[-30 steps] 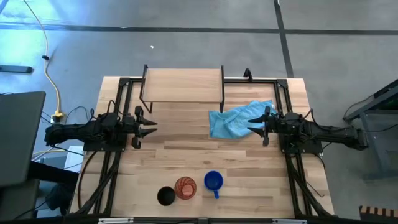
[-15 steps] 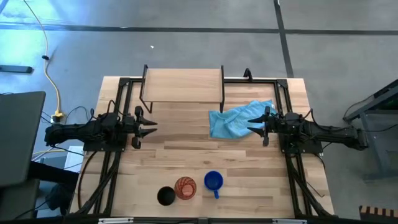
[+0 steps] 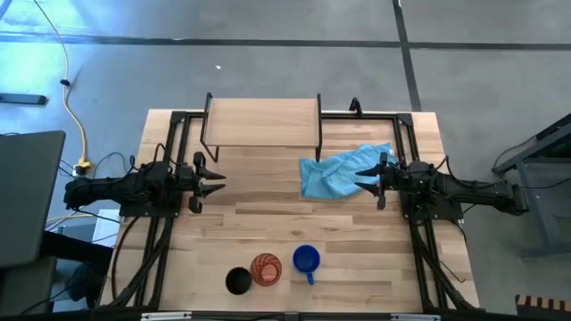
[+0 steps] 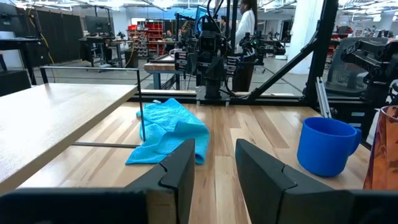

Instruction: Stack small to large cups/mugs on shelf

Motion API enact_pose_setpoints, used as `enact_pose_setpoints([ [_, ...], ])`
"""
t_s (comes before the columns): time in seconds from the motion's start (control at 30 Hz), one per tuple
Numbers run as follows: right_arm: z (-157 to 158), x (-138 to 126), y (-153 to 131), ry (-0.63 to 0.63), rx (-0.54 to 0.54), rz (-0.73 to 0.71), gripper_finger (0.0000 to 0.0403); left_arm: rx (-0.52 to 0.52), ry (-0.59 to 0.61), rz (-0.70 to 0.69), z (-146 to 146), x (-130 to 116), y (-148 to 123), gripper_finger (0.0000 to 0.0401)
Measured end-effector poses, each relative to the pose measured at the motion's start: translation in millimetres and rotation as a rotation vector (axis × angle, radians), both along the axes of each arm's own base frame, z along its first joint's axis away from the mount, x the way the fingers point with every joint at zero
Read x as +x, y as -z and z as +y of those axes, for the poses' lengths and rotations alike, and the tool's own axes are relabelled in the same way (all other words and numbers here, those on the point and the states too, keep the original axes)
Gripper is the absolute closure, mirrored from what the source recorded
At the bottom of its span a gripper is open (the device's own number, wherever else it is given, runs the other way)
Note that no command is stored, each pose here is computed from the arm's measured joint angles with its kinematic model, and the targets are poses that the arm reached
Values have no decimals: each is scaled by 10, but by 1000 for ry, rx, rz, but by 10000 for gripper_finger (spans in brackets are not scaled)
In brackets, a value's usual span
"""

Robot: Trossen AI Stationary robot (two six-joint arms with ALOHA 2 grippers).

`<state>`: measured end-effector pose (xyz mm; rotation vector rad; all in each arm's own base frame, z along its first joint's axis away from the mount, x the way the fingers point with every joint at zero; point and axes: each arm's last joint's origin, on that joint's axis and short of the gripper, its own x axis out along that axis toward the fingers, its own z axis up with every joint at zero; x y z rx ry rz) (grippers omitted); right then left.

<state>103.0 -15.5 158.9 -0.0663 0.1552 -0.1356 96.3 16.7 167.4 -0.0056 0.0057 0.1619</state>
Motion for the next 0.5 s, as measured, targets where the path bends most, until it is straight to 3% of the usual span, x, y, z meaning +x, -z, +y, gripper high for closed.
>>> enact_pose_setpoints([
  [0.43, 0, 0, 0, -1, -4, 0, 258, 0, 0, 0, 0, 0, 0, 295],
  [0.5, -1, 0, -1, -12, -100, 14, 258, 0, 0, 0, 0, 0, 0, 295],
])
